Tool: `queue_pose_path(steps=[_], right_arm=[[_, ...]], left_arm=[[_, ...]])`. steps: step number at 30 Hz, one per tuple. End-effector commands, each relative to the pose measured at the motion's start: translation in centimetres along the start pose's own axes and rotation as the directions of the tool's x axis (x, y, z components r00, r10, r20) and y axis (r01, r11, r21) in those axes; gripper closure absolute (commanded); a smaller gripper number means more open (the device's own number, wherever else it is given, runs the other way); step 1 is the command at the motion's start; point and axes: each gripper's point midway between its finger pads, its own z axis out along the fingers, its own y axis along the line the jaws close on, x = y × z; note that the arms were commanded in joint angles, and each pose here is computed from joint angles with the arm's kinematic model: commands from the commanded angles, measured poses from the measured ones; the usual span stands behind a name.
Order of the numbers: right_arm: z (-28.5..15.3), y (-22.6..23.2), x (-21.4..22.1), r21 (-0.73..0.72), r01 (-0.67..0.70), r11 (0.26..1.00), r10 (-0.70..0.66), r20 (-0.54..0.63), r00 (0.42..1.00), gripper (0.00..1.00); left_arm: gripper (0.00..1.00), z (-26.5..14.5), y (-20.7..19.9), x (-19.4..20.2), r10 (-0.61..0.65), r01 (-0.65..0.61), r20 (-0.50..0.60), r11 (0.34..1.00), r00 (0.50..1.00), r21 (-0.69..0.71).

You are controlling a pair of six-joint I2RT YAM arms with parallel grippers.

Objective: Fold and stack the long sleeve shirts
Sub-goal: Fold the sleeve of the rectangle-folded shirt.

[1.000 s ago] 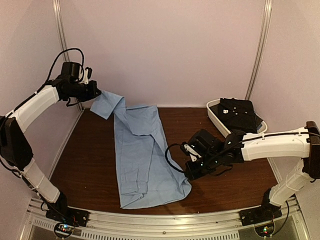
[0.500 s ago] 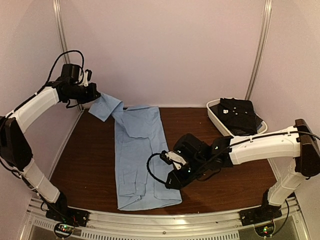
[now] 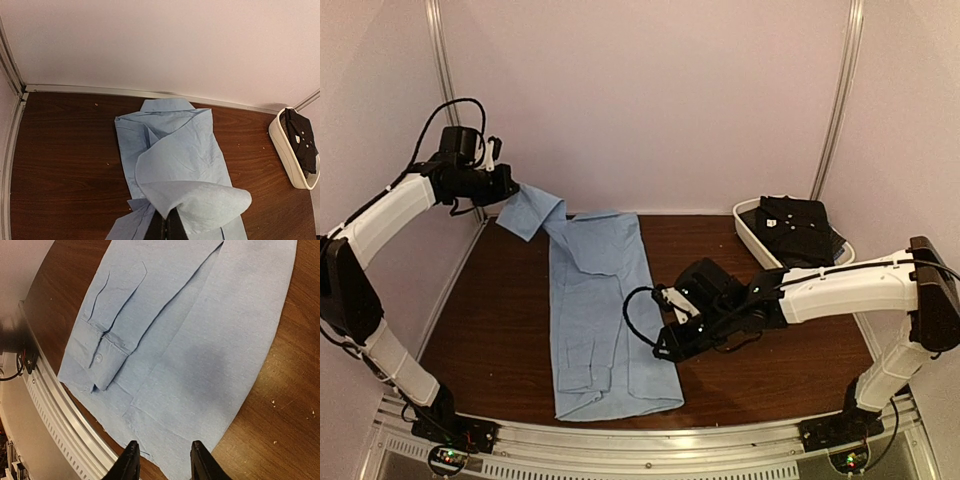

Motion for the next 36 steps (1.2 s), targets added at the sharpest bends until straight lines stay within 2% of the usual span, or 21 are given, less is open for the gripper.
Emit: queue_pose_path(steps=[1, 16, 28, 36], right_arm=[[0.6, -1.6, -0.7, 0.042, -0.053, 0.998, 0.051, 0.053, 0.997, 0.64], [1.8, -3.2, -0.7, 0.079, -0.059, 0.995, 0.056, 0.042, 0.998, 0.64], [2.5, -3.6, -0.2, 0.083, -0.047, 0.995, 0.046, 0.021, 0.999, 0.64], [2.8, -3.8, 0.2, 0.087, -0.038, 0.995, 0.038, 0.008, 0.999, 0.65]], left_arm=[[1.00, -2.4, -0.1, -1.5, 0.013, -0.013, 0.074, 1.000, 0.997, -0.010], [1.00, -3.0, 2.7, 4.6, -0.050, 0.047, -0.021, 0.994, 0.999, -0.099], [1.00, -4.2, 5.4, 4.5, -0.046, 0.039, -0.021, 0.963, 0.999, -0.266], [1.00, -4.4, 6.5, 5.2, -0.064, 0.046, -0.043, 0.943, 0.997, -0.330]])
